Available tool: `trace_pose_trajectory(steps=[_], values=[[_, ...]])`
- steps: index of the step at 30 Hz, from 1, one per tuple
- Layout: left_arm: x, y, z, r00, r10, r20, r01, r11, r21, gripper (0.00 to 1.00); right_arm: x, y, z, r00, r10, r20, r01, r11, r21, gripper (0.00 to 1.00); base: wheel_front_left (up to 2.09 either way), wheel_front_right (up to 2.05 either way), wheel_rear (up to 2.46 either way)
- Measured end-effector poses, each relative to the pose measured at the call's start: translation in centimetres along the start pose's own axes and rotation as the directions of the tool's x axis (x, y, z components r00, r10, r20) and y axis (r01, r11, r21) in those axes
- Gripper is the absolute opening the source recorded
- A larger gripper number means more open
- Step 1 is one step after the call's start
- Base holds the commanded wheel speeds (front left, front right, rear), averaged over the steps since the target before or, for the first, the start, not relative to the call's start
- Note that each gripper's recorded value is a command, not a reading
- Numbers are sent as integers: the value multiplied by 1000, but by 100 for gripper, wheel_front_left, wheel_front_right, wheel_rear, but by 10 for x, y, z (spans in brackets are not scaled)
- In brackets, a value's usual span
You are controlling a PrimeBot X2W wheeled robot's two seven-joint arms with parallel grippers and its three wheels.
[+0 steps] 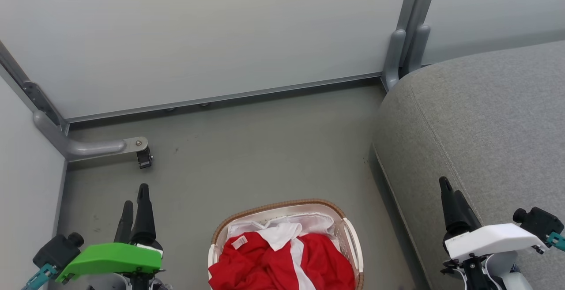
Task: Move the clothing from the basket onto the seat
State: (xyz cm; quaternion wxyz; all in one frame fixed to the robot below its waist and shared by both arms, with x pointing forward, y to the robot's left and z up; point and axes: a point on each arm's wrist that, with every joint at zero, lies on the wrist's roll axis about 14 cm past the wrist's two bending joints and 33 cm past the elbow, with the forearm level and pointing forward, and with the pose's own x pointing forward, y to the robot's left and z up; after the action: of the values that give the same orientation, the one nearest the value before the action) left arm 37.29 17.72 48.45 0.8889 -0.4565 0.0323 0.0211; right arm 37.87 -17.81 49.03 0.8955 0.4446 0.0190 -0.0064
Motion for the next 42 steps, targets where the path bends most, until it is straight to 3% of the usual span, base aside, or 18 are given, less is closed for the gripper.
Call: trace_pose_trajectory(steps=[10, 17, 42], values=[[-2, -6, -5, 1000, -25, -6, 26, 983, 184, 100, 0, 8, -5, 999, 34, -9, -35, 988, -151, 100, 0, 0, 0], [-5, -6, -6, 1000, -28, 0, 27, 965, 261, 100, 0, 18, -10, 997, 71, -20, -73, 968, -241, 100, 0, 0, 0], [-9, -9, -15, 999, -53, -1, 47, 871, 490, 100, -1, 35, -20, 988, 149, -47, -152, 860, -487, 100, 0, 0, 0]])
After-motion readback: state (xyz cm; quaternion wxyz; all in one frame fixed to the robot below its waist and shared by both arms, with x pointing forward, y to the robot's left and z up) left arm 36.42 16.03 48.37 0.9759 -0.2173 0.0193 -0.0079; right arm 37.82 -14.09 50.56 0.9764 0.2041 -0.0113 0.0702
